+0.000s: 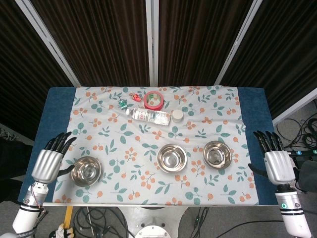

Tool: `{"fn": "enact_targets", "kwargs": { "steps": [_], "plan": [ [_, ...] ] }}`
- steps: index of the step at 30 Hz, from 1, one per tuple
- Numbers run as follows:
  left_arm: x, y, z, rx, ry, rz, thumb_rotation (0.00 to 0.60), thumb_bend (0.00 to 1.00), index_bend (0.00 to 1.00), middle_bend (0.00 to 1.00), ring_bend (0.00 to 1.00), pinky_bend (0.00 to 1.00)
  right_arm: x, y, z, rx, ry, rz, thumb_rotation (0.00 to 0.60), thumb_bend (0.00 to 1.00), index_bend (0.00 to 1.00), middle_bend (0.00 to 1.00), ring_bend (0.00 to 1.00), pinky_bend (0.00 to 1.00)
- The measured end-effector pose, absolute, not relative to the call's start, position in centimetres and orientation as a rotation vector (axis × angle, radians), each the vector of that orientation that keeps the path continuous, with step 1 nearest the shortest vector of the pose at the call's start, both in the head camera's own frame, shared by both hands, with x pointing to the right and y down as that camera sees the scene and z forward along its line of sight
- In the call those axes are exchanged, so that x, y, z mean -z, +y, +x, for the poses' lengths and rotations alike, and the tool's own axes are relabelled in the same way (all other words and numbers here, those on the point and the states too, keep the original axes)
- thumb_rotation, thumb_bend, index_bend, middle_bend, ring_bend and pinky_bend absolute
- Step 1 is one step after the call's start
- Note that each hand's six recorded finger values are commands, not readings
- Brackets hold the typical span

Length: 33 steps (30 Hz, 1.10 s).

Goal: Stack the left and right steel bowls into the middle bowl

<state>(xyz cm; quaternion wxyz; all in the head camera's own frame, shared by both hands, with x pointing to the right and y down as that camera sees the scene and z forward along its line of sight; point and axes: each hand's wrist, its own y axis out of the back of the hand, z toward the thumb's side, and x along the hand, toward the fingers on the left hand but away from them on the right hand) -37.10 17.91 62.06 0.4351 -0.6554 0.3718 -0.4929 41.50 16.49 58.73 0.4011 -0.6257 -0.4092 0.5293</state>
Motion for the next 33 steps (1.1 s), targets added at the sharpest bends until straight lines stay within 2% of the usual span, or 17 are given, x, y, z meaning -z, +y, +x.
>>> {"fn": "enact_targets", "kwargs": {
  "steps": [7,10,13,15,17,20,26,33],
  "plan": [
    [-62.1,17.9,-37.1,1.225,0.921,-1.633,0.6,0.08,0.2,0.19,0.12,0.23,-58.7,16.4,41.6,-1.342,-1.035,-1.583,0.6,0.08,0.07,0.09,0.0,0.0],
    [-62.1,17.8,-36.9,1.221,0.916,-1.636,0.6,0.08,0.2,0.19,0.12,0.23,-58.8,16.4,41.6,-1.348,-1.03,-1.581,0.6,0.08,0.07,0.1,0.06,0.04],
    [-61.9,17.6,-36.7,1.213,0.913,-1.637,0.6,0.08,0.2,0.19,0.12,0.23,-58.9,16.4,41.5,-1.354,-1.02,-1.573,0.6,0.08,0.11,0.17,0.3,0.31],
    [-61.9,17.6,-36.7,1.212,0.912,-1.64,0.6,0.08,0.2,0.19,0.12,0.23,-59.2,16.5,41.4,-1.365,-1.005,-1.573,0.6,0.08,0.21,0.23,0.51,0.53],
    [-62.0,17.8,-36.6,1.212,0.908,-1.645,0.6,0.08,0.2,0.19,0.12,0.23,-59.7,16.7,41.3,-1.384,-0.983,-1.576,0.6,0.09,0.29,0.28,0.65,0.67],
    [-62.0,17.9,-36.6,1.211,0.903,-1.647,0.6,0.08,0.2,0.19,0.12,0.23,-60.9,17.4,41.2,-1.431,-0.921,-1.592,0.6,0.1,0.34,0.33,0.75,0.76],
    [-62.2,18.0,-36.9,1.223,0.896,-1.665,0.6,0.08,0.2,0.19,0.12,0.23,-63.5,19.2,40.0,-1.498,-0.766,-1.634,0.6,0.15,0.38,0.37,0.83,0.81],
    [-62.0,18.1,-37.4,1.222,0.91,-1.669,0.6,0.08,0.2,0.19,0.12,0.23,-65.5,19.2,37.8,-1.499,-0.628,-1.64,0.6,0.16,0.38,0.37,0.85,0.82]
  ]
}}
